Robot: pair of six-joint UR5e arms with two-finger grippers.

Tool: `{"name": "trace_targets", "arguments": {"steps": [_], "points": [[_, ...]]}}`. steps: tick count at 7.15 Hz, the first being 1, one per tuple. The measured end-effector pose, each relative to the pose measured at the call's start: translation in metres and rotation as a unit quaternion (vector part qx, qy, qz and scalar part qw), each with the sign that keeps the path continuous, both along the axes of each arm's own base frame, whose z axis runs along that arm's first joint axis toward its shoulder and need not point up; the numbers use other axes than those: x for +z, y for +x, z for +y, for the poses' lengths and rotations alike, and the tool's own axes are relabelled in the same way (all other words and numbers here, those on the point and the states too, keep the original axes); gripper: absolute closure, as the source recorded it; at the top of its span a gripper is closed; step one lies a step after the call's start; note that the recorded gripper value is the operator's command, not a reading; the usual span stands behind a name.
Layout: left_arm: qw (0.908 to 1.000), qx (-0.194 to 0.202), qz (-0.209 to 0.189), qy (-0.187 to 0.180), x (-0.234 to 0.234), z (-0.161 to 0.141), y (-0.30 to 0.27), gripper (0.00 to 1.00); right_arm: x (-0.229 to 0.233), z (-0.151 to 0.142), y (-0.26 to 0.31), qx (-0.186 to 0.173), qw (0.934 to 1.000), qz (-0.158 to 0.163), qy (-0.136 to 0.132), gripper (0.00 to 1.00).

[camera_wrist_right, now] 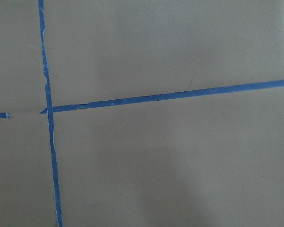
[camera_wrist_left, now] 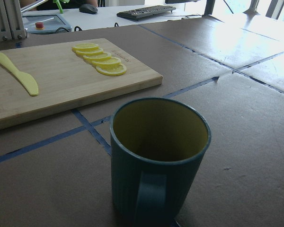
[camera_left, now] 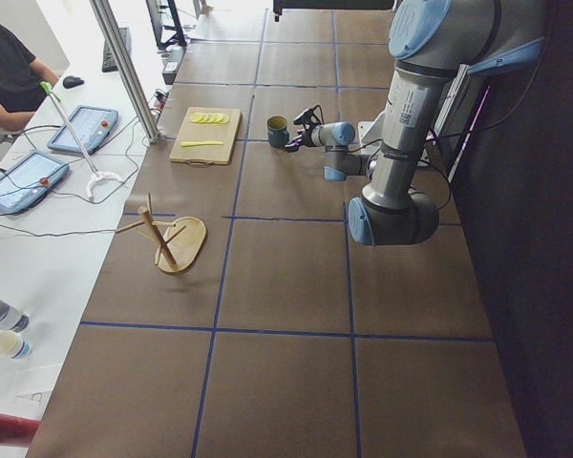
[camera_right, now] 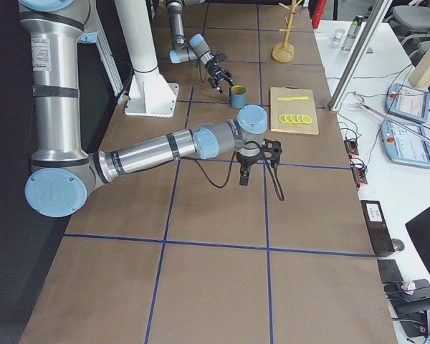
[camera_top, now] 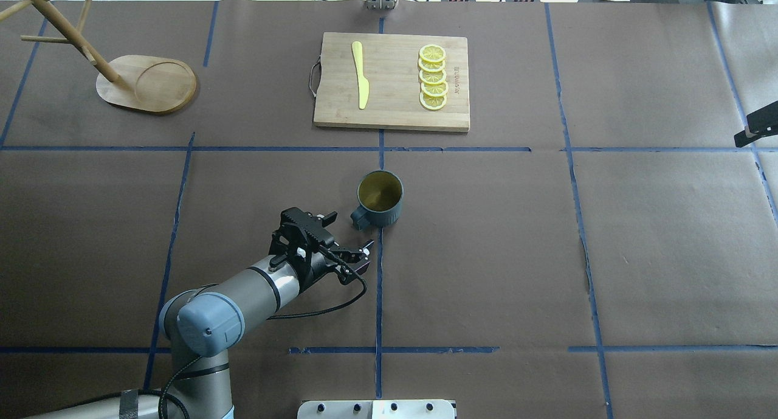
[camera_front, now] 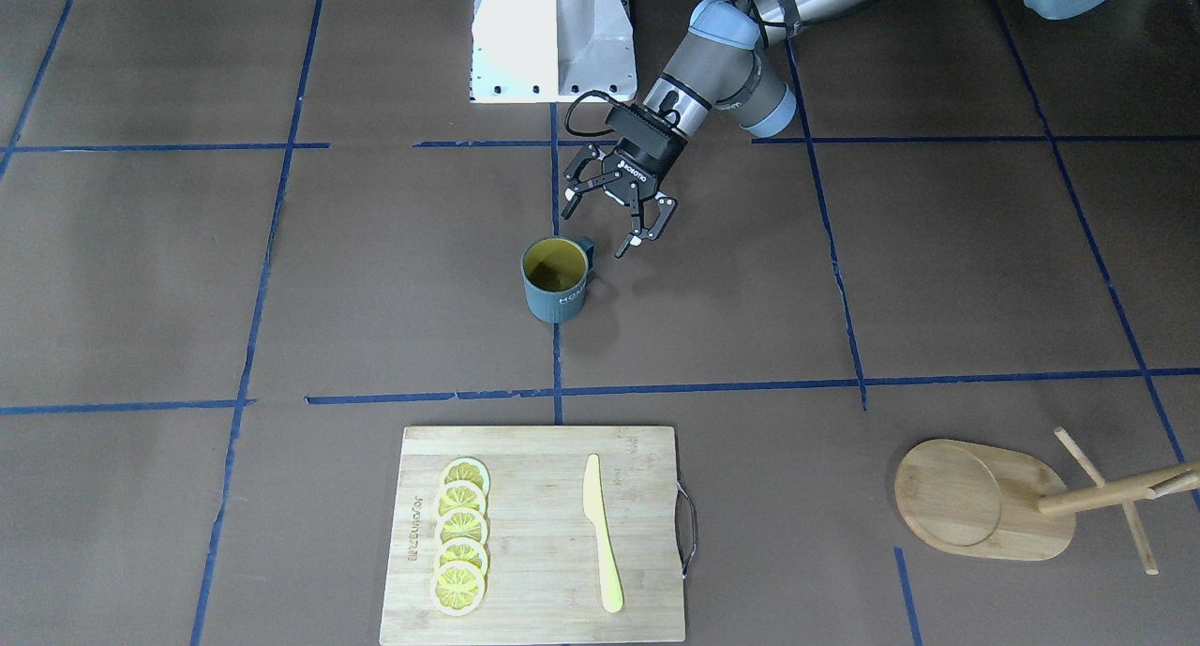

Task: Hang cup on storage rack
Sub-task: 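Move the left gripper to the mug handle and close on it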

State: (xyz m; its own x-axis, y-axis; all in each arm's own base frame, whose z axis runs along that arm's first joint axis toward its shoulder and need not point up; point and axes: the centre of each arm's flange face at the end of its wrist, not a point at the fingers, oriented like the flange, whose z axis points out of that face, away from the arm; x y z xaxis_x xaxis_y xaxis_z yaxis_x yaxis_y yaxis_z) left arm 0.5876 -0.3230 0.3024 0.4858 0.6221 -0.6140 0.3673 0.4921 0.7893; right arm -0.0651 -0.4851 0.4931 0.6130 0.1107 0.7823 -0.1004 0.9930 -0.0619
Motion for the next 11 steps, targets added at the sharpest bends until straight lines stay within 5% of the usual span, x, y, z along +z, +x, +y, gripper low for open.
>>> {"name": "trace_targets", "arguments": {"steps": [7,11], "points": [[0.9999,-0.014,-0.010,0.001,-0.001,-0.011,0.011,0.21,-0.003,-0.001,0.000,0.001,1.0000,0.002,0.004,0.00],[0.9998,-0.017,-0.012,0.001,0.000,-0.015,0.013,0.44,-0.003,-0.001,0.000,0.001,1.0000,0.002,0.004,0.00]]}}
